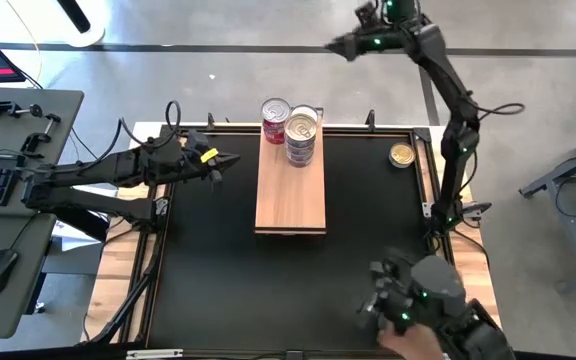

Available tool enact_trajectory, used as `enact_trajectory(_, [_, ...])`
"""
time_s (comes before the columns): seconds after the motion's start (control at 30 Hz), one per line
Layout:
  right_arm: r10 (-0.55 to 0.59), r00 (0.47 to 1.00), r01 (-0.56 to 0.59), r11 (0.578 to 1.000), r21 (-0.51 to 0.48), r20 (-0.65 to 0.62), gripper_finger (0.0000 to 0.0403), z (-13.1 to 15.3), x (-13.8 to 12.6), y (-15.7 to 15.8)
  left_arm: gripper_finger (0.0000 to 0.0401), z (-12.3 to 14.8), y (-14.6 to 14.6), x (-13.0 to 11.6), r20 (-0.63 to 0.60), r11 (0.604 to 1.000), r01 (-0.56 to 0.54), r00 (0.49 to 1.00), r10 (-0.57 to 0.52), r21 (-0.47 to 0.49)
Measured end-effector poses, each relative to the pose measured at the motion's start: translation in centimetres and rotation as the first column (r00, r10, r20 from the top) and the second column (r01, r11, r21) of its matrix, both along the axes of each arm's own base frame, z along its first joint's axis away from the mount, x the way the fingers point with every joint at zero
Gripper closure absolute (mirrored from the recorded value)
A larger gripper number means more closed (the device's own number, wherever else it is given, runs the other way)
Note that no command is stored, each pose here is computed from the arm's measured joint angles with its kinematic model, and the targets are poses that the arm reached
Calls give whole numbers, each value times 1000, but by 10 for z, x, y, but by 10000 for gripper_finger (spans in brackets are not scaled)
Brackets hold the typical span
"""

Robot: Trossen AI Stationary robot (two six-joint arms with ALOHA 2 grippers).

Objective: Stack canned seafood by type on shelf
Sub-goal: Put the green tuna can on the shelf

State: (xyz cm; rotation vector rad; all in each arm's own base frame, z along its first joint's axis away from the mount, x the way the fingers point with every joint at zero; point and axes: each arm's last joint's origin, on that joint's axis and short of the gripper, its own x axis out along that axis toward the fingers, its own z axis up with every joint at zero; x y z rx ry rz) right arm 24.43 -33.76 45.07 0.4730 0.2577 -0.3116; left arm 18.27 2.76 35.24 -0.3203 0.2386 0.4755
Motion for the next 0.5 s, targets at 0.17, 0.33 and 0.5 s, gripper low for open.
enact_trajectory(0.17, [-261, 822, 269, 961, -60, -506, 242, -26, -25, 17, 401, -1, 10, 2, 4, 998, -56, 998, 56, -14])
enact_trajectory(0.33, [-198, 612, 387, 919, 72, -766, 387, -91, -27, 16, 401, -8, 23, 10, -28, 998, -37, 999, 36, -51])
enact_trajectory(0.5, [-109, 381, 503, 858, 107, -918, 389, -171, -34, 19, 401, -16, 28, 13, -80, 996, -7, 997, 0, -91])
